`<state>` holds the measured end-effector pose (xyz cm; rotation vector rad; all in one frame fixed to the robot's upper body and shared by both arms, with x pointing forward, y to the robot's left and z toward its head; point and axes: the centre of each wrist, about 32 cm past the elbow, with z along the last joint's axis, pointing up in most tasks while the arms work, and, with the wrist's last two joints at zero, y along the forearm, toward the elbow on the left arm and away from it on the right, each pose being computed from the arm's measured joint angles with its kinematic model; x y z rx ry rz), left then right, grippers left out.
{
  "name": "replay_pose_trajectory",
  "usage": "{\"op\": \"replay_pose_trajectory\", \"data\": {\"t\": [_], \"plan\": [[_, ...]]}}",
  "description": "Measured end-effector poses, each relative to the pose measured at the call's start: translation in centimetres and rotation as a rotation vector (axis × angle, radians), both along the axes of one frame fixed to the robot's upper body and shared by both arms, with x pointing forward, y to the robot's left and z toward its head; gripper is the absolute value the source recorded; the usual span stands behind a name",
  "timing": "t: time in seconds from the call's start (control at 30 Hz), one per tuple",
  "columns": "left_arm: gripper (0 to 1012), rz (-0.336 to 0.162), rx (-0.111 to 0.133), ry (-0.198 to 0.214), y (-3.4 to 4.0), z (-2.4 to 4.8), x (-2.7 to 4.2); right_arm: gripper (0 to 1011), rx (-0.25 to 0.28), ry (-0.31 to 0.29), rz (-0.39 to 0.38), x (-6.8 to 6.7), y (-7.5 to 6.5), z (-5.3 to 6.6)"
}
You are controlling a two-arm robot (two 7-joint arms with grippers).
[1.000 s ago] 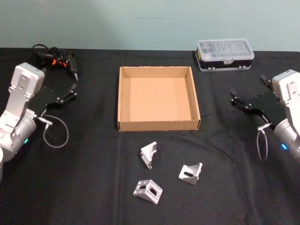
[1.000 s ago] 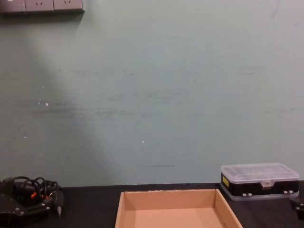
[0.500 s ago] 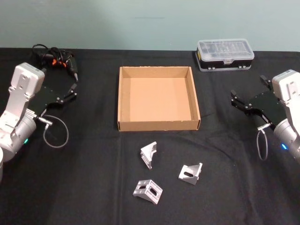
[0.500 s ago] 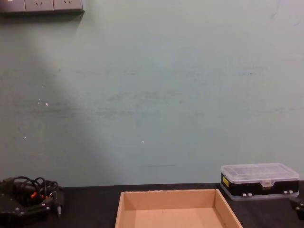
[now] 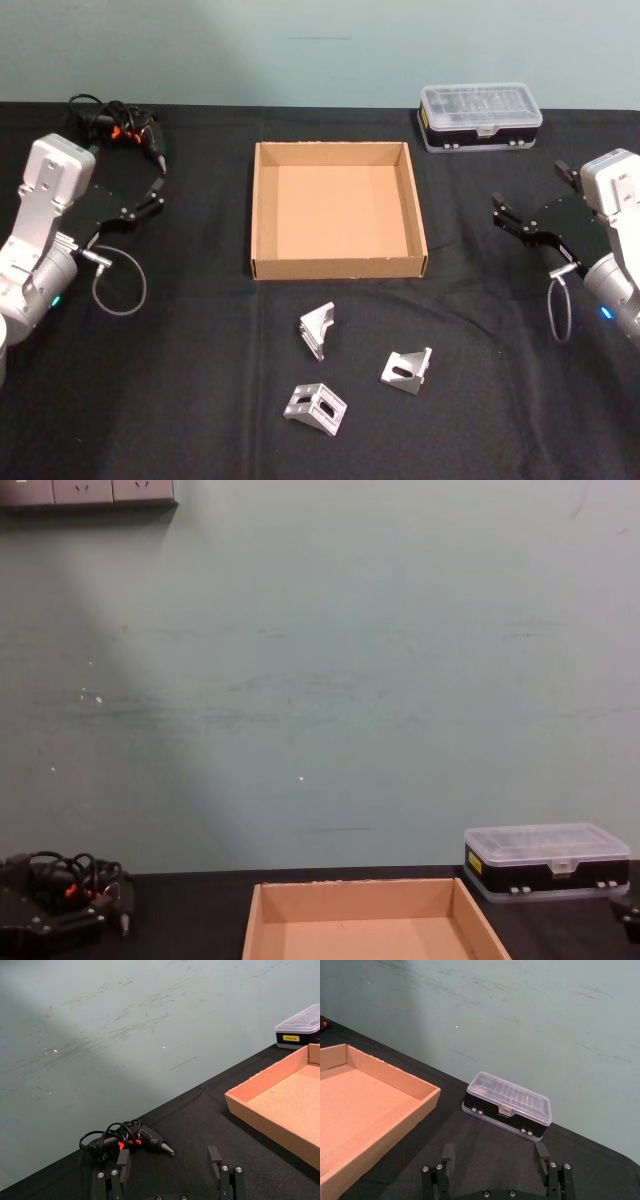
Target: Use one hand to pick up the angle iron from the table and place it into the box.
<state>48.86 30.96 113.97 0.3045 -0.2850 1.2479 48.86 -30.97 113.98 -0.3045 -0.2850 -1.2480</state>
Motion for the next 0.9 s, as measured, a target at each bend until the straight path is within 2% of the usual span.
{"op": "replay_pose_trajectory", "data": {"t": [0.67,0.8,0.9], "plan": [[1000,0.000,0.000,0.000,0.00,0.00,0.00,1004,0.001,-0.002,0.000,0.0,0.0,0.1],[1000,0.000,0.000,0.000,0.00,0.00,0.00,1004,0.019,-0.016,0.004,-0.1,0.0,0.7],[1000,0.000,0.000,0.000,0.00,0.00,0.00,1004,0.034,-0.017,0.023,-0.4,-0.1,1.7]]}}
